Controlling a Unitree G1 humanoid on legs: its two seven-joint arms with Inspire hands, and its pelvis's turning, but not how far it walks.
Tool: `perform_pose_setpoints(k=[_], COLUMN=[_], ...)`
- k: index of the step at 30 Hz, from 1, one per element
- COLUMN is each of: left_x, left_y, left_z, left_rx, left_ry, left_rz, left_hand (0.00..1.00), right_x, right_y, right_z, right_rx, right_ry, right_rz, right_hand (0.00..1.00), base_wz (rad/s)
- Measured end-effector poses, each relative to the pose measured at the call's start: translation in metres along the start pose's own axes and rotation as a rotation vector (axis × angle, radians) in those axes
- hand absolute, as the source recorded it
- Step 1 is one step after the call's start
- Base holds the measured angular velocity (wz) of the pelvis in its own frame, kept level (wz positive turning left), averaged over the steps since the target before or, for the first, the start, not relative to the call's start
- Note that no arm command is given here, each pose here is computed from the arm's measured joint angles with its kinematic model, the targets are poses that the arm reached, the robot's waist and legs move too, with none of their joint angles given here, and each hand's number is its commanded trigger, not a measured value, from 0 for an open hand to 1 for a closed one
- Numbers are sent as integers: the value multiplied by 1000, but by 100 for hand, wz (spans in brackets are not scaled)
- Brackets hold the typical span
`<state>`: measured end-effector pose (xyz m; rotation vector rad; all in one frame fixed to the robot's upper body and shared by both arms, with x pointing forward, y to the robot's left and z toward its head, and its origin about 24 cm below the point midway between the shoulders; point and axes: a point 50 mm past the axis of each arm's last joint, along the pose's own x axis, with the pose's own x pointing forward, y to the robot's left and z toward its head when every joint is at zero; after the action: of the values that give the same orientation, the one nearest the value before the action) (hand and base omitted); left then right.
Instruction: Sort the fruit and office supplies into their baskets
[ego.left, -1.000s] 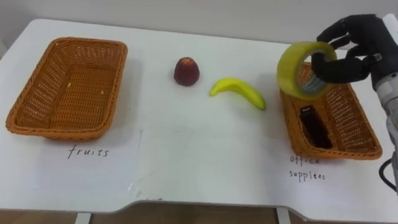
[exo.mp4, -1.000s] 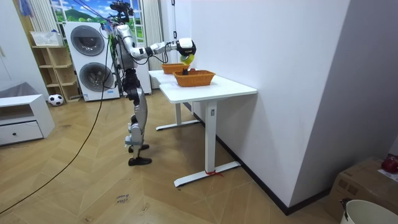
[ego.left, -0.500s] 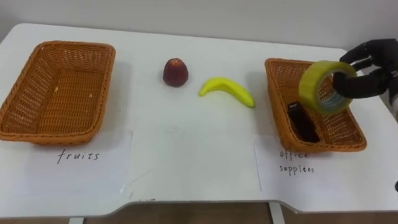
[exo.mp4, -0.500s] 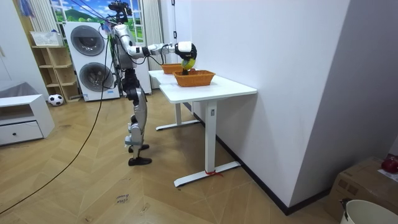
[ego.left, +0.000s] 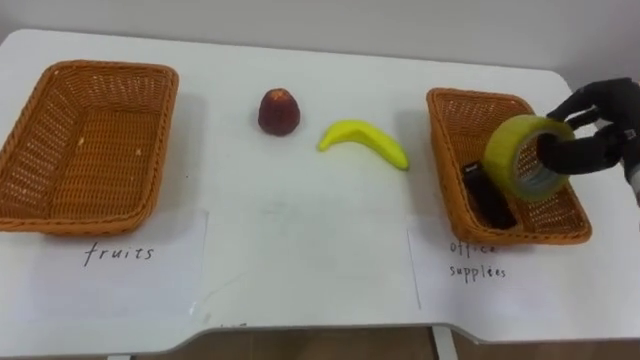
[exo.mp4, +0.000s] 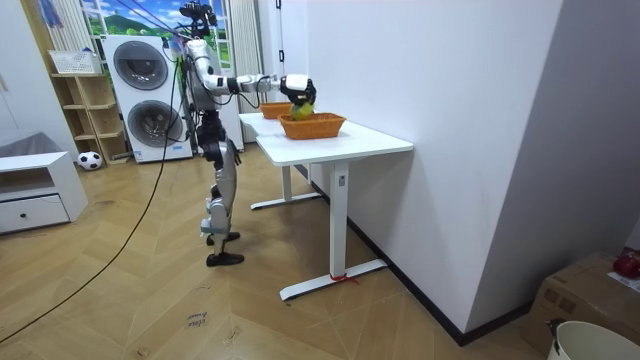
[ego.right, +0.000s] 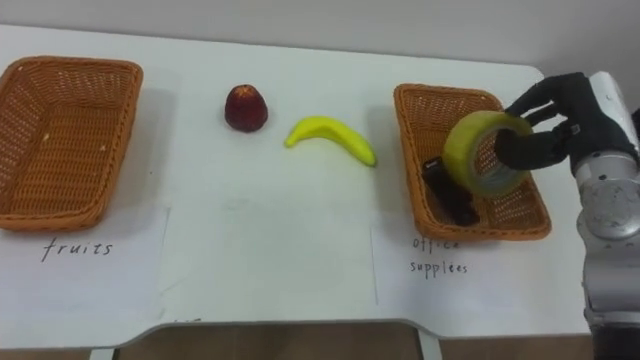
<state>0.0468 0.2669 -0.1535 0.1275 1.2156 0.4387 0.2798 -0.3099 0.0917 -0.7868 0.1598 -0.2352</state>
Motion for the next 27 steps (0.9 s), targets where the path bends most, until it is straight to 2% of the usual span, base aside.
perform_pose_setpoints(k=[10,27], left_x=[0,1], left_y=[1,-5], left_z=[-3,-3], left_rx=[0,23], left_ry=[10,25], left_rz=[9,-13], left_hand=[0,0], right_x=[-7,-8], right_y=[4,11], right_z=[-13,-12], right_rx=[-42,-121], right_ry=[41,41], right_rz=[18,46], right_hand=[100,100], base_wz=[0,-1])
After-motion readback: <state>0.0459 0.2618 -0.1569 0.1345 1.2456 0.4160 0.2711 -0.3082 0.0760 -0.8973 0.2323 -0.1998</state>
